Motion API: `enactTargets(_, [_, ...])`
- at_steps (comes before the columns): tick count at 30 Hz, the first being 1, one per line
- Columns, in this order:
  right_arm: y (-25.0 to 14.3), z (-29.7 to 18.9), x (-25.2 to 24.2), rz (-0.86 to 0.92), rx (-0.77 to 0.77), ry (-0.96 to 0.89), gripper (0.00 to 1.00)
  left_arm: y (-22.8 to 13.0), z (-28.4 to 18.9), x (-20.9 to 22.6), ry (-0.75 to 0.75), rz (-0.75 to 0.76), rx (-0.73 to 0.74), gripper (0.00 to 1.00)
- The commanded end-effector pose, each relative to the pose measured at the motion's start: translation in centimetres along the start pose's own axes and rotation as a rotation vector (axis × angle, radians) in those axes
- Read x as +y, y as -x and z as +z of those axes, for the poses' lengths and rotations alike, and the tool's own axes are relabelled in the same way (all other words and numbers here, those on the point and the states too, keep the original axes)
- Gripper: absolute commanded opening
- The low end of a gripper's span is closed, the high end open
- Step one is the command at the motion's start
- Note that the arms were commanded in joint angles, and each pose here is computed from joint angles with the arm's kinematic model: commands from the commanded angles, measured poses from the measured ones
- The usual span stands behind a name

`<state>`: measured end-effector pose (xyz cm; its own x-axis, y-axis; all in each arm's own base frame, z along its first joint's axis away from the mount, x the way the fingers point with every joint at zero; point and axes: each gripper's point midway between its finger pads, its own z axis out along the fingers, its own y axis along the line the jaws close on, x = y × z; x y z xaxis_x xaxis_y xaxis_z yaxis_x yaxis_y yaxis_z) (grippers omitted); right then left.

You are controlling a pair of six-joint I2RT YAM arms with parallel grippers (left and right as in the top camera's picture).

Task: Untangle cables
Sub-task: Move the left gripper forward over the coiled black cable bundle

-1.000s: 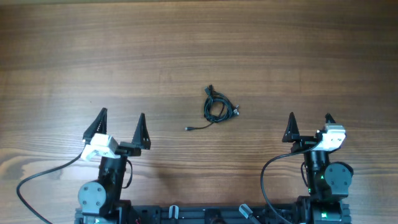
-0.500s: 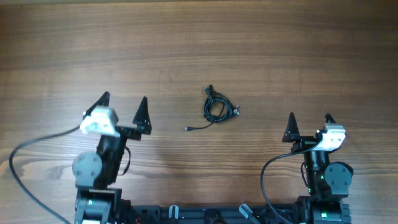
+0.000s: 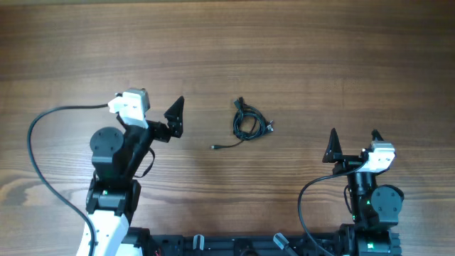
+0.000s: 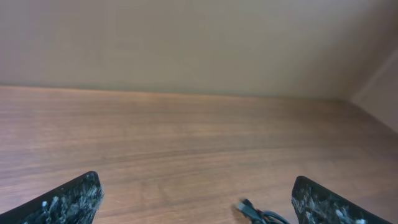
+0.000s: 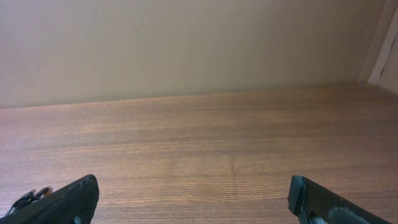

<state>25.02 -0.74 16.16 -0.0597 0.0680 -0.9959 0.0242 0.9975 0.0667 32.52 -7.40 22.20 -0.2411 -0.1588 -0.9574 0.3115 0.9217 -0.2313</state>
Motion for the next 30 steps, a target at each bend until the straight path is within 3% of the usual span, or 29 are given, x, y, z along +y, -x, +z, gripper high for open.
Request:
enactTargets(1, [-0.3, 0.0, 0.4, -0.012, 0.009, 0.021, 1.00, -0.1, 0.8, -1.5, -0.098, -0.063, 0.038, 1.00])
enactTargets(12, [-0.2, 0.0, 0.4, -0.012, 0.008, 0.021, 1.00, -7.1, 1.8, -4.9, -0.357, -0.202, 0.317, 1.00])
enactTargets(18, [-0.3, 0.0, 0.4, -0.012, 0.009, 0.022, 1.00, -8.9, 2.3, -4.6, -0.349, -0.231, 0.376, 1.00])
enactTargets(30, [-0.2, 0.0, 0.4, -0.012, 0.008, 0.021, 1.00, -6.8, 4.4, -2.8, -0.229, -0.322, 0.342, 1.00])
